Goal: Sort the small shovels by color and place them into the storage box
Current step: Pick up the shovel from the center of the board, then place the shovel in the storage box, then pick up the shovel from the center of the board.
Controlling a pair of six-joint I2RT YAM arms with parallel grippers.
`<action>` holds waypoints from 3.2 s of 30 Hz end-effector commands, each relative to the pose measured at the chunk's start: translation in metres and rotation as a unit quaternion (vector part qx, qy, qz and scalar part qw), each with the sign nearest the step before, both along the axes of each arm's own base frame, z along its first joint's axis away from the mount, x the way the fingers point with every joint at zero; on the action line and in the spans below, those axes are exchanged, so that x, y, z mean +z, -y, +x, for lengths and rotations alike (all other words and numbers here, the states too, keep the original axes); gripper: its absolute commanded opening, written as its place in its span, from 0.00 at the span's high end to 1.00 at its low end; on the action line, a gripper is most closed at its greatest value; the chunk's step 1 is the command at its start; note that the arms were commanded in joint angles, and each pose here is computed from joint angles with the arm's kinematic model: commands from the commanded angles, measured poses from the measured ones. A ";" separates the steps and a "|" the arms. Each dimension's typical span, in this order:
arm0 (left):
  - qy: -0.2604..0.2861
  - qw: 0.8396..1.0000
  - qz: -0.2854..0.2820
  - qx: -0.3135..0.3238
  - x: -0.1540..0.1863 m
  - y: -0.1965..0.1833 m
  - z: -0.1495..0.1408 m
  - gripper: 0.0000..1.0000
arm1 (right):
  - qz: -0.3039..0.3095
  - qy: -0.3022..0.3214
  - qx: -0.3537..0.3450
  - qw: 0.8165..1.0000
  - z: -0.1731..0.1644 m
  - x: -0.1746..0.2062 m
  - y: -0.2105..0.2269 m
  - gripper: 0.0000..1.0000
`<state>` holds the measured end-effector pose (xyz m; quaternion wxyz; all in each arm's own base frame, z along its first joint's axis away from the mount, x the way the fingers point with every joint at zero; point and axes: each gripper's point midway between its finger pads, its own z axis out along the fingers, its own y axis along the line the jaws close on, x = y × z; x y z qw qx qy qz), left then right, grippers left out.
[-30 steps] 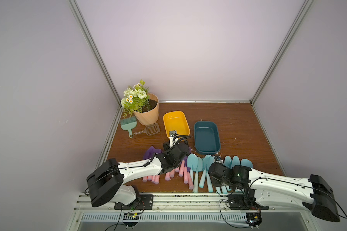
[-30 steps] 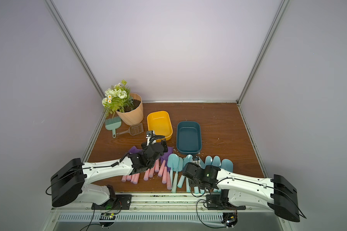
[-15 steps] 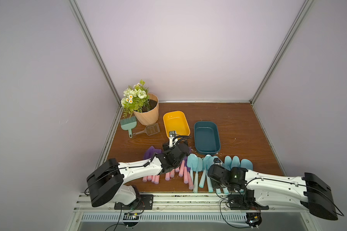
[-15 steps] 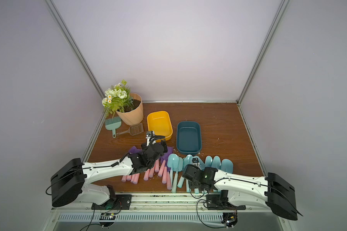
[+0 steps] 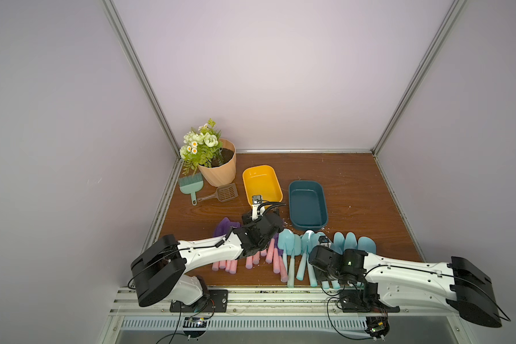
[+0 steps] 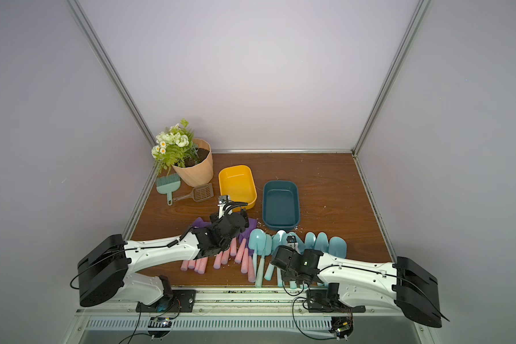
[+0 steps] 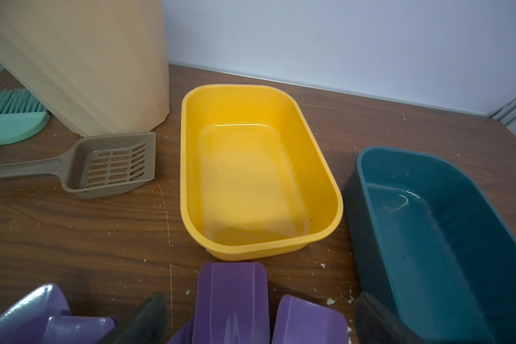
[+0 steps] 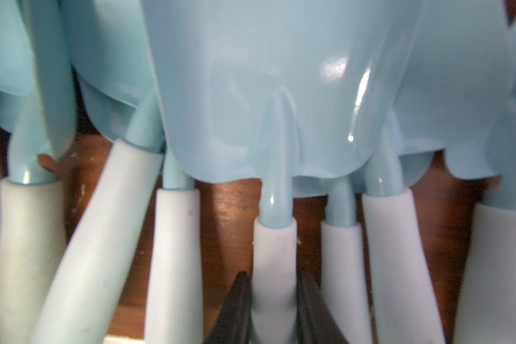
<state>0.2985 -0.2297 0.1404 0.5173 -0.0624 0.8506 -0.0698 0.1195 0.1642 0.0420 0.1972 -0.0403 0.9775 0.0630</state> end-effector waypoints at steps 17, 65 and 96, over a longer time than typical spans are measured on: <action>-0.004 1.000 0.019 -0.015 0.043 -0.019 -0.016 0.00 | 0.011 0.197 -0.095 0.976 0.085 0.162 0.023 1.00; -0.312 0.945 -0.030 -0.092 -0.054 -0.069 -0.096 0.01 | -0.021 0.079 0.003 0.997 0.245 0.064 -0.061 0.50; -0.384 0.902 -0.039 -0.192 -0.092 0.019 -0.077 0.33 | -0.045 0.094 0.002 0.995 0.203 0.076 -0.018 0.54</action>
